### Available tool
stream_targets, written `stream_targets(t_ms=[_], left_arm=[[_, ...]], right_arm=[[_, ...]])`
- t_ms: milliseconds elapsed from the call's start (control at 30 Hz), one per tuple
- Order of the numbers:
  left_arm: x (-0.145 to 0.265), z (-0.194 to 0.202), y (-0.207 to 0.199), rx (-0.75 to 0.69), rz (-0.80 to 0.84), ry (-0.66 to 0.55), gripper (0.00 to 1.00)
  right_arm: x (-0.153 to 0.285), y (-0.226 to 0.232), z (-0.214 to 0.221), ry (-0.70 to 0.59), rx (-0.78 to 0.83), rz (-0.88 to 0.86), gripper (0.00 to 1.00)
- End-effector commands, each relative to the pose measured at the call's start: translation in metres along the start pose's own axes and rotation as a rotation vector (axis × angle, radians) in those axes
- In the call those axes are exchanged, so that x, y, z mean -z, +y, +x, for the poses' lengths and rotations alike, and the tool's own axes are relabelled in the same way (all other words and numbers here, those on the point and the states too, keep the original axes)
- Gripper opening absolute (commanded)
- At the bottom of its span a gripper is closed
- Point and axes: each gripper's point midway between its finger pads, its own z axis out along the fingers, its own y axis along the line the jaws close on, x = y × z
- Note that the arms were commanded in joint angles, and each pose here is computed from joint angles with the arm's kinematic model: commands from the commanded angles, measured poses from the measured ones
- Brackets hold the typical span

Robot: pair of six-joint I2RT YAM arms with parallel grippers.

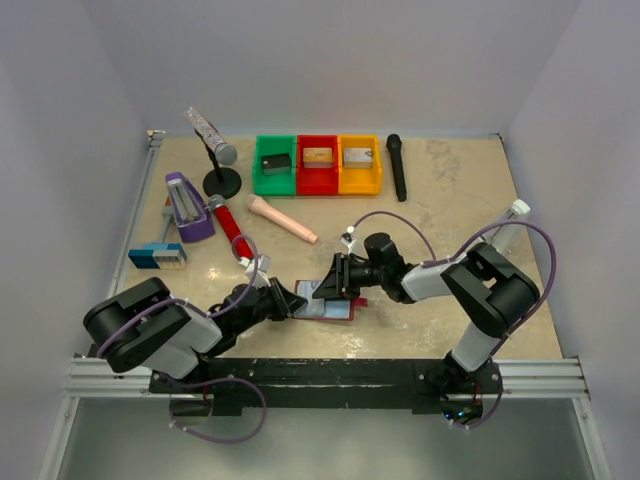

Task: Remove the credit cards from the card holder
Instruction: Remove the credit card from the card holder.

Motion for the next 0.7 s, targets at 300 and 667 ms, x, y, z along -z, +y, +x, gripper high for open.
stream_targets(t_ms=[300, 667], left_arm=[[0.024, 0.035, 0.022, 0.021, -0.012, 0.105, 0.16], [0.030, 0.034, 0.034, 0.015, -0.065, 0.089, 0.28]], right_arm=[[-0.010, 0.024, -0.009, 0.021, 0.040, -0.072, 0.42], [0.001, 0.024, -0.005, 0.015, 0.062, -0.050, 0.38]])
